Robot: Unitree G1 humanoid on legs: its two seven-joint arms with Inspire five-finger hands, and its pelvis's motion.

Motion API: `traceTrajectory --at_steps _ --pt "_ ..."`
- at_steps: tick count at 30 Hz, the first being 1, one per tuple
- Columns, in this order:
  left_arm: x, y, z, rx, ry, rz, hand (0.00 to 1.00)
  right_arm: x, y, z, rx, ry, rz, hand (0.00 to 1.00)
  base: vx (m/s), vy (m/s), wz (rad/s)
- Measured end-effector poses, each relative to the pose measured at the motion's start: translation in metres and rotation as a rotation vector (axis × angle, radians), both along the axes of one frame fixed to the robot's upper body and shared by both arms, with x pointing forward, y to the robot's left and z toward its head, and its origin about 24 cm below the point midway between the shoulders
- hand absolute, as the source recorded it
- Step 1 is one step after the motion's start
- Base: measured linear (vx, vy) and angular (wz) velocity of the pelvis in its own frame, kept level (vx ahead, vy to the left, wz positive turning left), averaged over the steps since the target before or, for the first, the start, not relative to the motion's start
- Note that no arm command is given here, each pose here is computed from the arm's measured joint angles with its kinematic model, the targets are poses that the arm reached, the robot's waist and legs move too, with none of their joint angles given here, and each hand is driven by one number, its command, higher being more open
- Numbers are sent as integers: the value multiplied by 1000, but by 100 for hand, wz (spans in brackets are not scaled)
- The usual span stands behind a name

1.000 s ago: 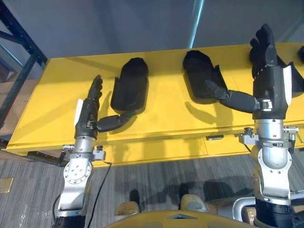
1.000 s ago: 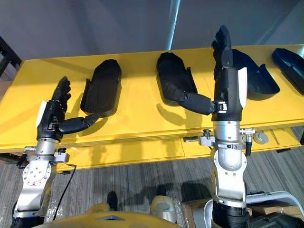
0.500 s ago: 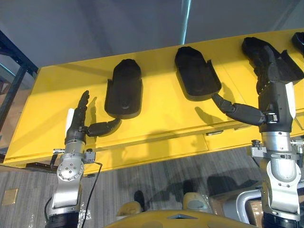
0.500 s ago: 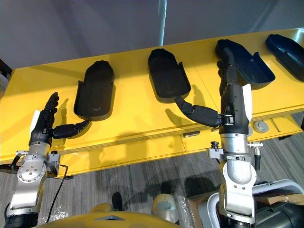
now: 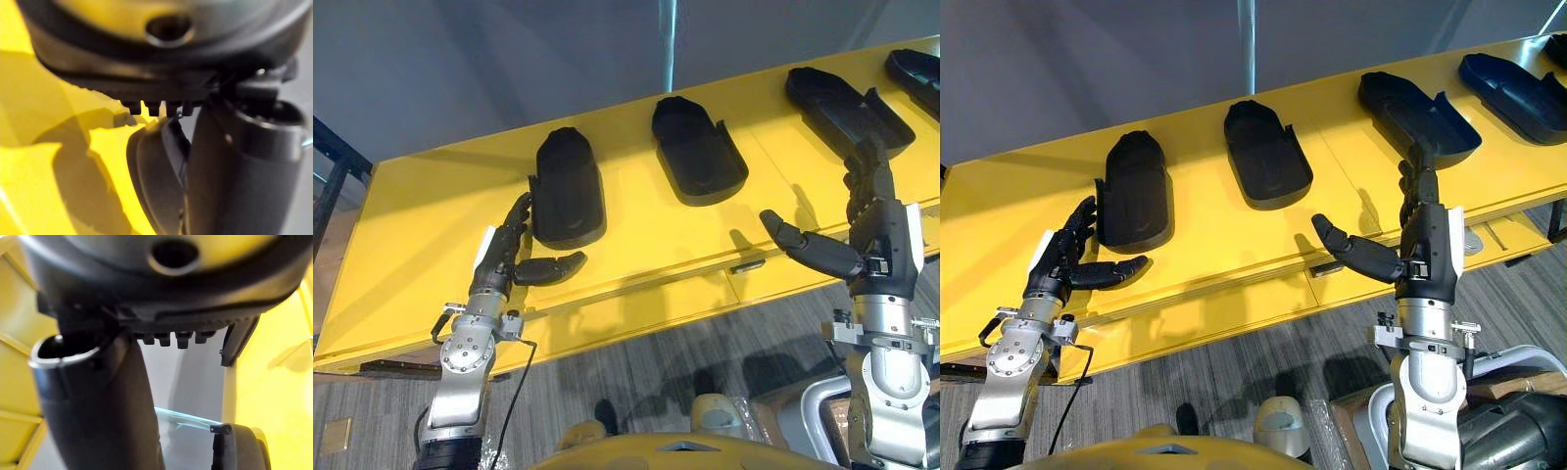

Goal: Walk over and take three plastic housings, then place them on the shelf

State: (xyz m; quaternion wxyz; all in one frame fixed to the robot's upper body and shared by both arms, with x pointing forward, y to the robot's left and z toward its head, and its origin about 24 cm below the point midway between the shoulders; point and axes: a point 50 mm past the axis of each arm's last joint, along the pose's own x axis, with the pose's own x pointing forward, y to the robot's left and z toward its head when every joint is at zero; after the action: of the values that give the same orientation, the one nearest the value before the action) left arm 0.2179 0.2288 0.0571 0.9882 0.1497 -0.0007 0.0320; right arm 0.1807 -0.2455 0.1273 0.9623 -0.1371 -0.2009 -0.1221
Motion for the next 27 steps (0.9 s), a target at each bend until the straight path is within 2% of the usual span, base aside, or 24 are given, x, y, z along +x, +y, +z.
traceTrajectory --at_steps 8,15,19,27 --pt "0 3 1 21 -21 74 100 0 0 0 2 0 -1 100 -3 0 -2" --pt "1 13 -1 139 -49 265 100 0 3 -2 12 5 7 100 -1 0 0" --pt "0 16 1 144 -78 333 100 -1 6 -6 44 14 14 100 0 0 0" --pt "6 13 6 128 -106 338 100 -1 10 -9 53 26 31 100 0 0 0"
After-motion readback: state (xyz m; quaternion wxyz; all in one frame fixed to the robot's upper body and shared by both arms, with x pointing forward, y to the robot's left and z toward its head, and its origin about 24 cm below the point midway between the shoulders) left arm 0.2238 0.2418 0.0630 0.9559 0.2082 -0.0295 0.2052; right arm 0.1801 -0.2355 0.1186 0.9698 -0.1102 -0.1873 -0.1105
